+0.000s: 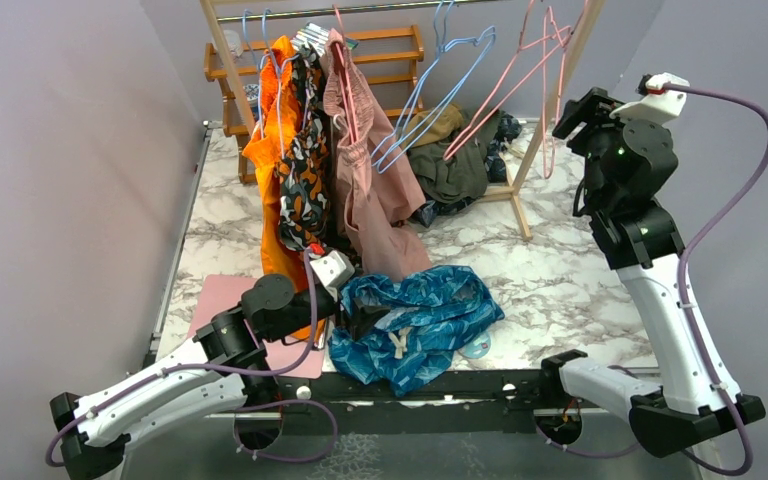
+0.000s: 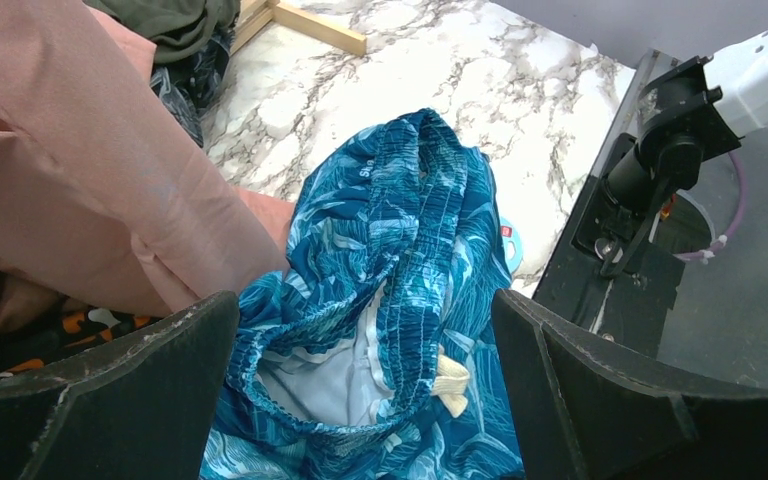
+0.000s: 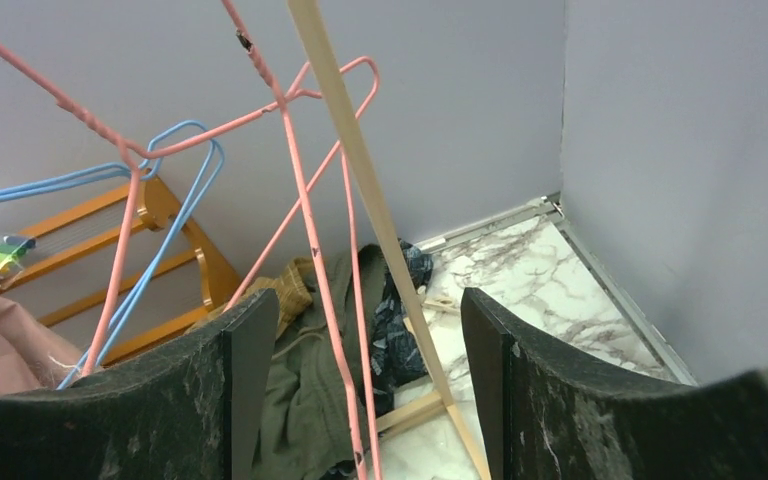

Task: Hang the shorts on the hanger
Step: Pick up the hanger from the clothesline.

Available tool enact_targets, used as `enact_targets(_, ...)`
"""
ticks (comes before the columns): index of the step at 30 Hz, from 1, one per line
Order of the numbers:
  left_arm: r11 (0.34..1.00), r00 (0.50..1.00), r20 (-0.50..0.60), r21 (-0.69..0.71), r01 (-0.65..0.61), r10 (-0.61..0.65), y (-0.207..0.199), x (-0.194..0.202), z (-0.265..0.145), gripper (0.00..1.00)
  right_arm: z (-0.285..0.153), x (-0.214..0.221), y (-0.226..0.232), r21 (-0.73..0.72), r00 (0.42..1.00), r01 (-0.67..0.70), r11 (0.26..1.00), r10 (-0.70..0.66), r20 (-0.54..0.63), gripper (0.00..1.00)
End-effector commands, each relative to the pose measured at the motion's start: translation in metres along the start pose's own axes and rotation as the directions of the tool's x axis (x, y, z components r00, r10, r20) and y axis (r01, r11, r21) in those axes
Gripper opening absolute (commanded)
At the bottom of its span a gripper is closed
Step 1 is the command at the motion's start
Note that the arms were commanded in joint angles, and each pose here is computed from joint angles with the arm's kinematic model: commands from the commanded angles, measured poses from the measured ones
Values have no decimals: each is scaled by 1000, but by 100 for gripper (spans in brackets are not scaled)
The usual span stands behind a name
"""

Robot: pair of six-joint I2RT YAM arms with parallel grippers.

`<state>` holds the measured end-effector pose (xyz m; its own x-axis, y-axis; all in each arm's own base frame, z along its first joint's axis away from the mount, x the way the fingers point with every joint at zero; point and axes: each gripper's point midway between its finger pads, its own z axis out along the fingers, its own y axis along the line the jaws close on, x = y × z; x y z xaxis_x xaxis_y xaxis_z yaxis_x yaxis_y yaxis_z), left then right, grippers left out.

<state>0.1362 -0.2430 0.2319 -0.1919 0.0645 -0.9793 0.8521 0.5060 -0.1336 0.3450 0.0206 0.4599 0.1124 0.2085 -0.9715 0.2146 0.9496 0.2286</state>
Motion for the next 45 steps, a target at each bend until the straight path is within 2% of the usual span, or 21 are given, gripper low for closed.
enact_targets(1, 999, 999, 50, 48, -17, 14, -9, -17, -1, 99, 9, -12, 15, -80, 998, -21, 997, 26, 64, 69)
enact_targets(8, 998, 999, 42, 57, -18, 15, -10, -16, -1, 99, 36, -22, 24, -114, 995, -53, 992, 62, 77, 67)
enact_targets(17, 998, 999, 44, 59, -24, 22, -11, -16, -3, 99, 75, 6, 18, -104, 996, -78, 992, 81, 23, 62)
enact_targets(24, 998, 999, 41, 63, -27, 25, -11, -16, -3, 99, 87, 14, 30, -155, 997, -72, 985, 73, 2, 61)
enact_targets(30, 998, 999, 38, 63, -27, 25, -11, -15, -3, 99, 97, 18, 29, -138, 998, -56, 989, 56, -4, 59)
enact_targets(45, 998, 999, 32, 61, -28, 26, -11, -14, -3, 99, 107, 24, 36, -161, 1000, -30, 987, 29, -9, 30)
